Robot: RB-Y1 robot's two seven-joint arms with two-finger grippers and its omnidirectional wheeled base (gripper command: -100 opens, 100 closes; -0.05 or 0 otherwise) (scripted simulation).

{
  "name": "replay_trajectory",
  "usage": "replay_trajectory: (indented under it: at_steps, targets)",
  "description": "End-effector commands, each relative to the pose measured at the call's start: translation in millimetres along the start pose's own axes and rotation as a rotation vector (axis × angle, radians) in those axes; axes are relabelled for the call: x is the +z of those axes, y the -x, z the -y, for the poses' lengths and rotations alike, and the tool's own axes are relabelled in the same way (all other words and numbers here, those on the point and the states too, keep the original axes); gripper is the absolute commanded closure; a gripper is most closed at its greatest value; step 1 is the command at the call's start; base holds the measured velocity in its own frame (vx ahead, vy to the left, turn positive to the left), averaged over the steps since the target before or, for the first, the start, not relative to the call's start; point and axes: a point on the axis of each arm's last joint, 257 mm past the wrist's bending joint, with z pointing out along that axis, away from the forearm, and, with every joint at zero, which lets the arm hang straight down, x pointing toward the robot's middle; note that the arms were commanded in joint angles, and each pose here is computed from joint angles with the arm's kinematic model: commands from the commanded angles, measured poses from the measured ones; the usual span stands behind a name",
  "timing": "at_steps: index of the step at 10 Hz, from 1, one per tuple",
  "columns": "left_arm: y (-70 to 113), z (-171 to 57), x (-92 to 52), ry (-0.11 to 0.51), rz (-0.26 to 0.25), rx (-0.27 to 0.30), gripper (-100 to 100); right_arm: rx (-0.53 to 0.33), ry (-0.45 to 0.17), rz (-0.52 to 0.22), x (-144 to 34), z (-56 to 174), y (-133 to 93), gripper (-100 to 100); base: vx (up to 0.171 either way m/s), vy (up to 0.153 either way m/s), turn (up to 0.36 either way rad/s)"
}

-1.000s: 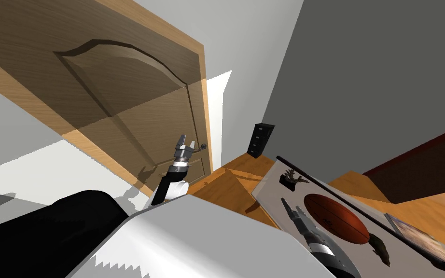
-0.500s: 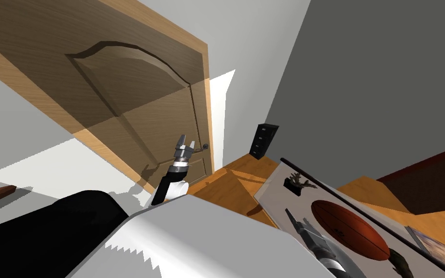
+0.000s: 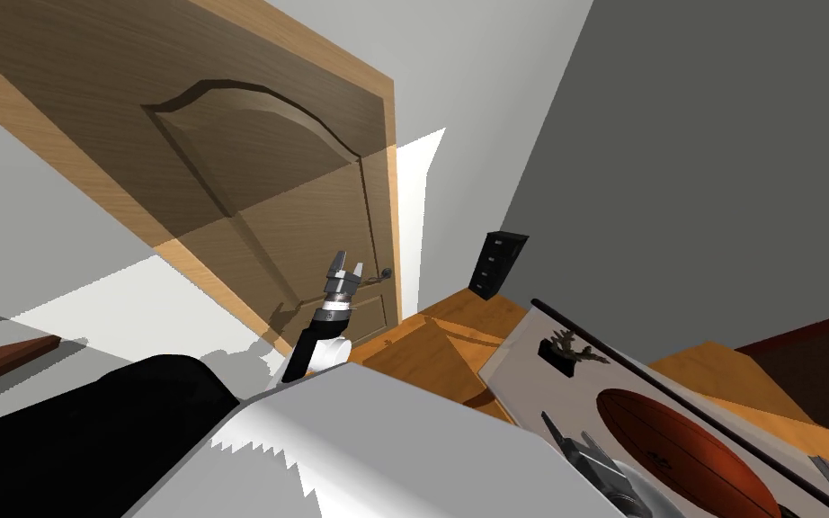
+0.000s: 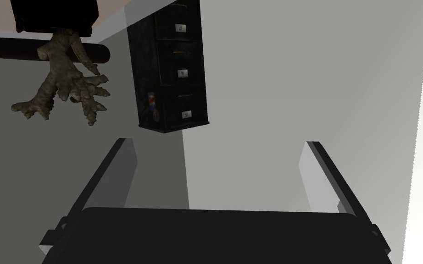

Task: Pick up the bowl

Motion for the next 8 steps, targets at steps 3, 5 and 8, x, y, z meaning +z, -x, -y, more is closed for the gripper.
replay_trajectory:
  at_steps: [3, 5, 8]
  targets:
    - [0.0, 0, 0.0, 0.000, 0.000, 0.000, 0, -0.110, -0.050, -0.142, -23.3, 38, -49, -100, 0.037, 0.018, 0.111]
    - [0.0, 0, 0.0, 0.000, 0.000, 0.000, 0, -0.160, -0.069, -0.208, -36.6, 55, -69, -100, 0.032, 0.009, 0.072]
    - [0.0, 0, 0.0, 0.000, 0.000, 0.000, 0, -0.264, -0.083, -0.313, -57.9, 83, -94, -100, 0.027, 0.005, 0.077]
